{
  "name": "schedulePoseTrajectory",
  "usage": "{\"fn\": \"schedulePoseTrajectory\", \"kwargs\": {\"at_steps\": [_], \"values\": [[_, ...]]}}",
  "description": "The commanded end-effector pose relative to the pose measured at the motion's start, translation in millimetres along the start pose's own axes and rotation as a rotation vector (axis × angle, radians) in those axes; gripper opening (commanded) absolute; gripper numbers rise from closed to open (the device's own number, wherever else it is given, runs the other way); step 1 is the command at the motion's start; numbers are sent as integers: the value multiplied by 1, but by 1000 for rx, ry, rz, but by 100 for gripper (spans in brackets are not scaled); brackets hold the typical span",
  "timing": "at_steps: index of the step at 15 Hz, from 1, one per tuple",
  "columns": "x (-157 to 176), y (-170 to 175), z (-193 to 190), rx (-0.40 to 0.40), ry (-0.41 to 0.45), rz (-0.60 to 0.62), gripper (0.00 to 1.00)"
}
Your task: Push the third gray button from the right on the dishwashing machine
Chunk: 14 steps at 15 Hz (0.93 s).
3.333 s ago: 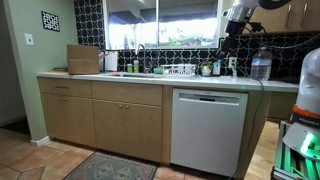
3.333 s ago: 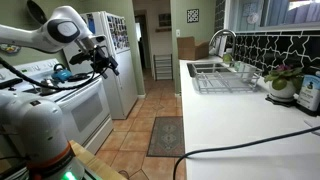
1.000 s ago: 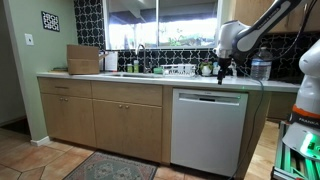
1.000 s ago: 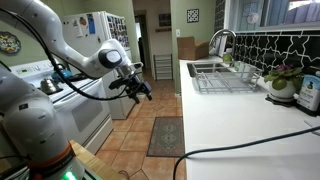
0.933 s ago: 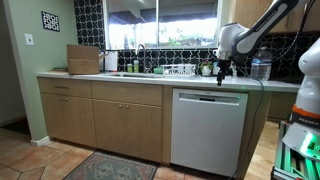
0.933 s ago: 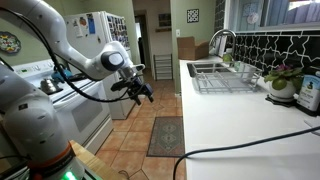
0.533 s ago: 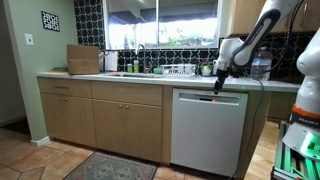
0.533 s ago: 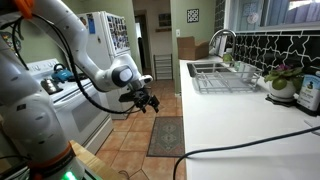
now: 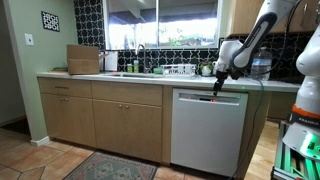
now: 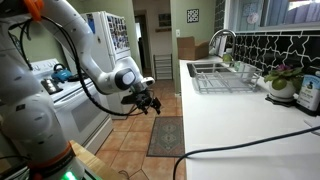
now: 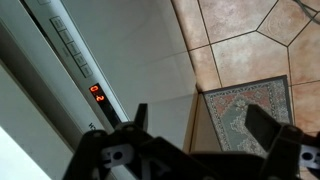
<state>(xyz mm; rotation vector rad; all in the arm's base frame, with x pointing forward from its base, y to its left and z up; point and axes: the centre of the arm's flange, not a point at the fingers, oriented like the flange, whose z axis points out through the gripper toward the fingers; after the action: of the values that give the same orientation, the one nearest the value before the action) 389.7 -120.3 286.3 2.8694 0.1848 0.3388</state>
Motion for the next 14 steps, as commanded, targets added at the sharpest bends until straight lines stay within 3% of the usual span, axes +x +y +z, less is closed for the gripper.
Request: {"fn": "schedulePoseTrajectory", "kwargs": {"at_steps": [1,7,11,14], "values": [[3,1,11,-68,-41,29,100],[1,7,42,-318,-195,48,100],[-5,-11,70,-383,-241,34,100],[-7,-1,89,-419,-233,73,100]]}}
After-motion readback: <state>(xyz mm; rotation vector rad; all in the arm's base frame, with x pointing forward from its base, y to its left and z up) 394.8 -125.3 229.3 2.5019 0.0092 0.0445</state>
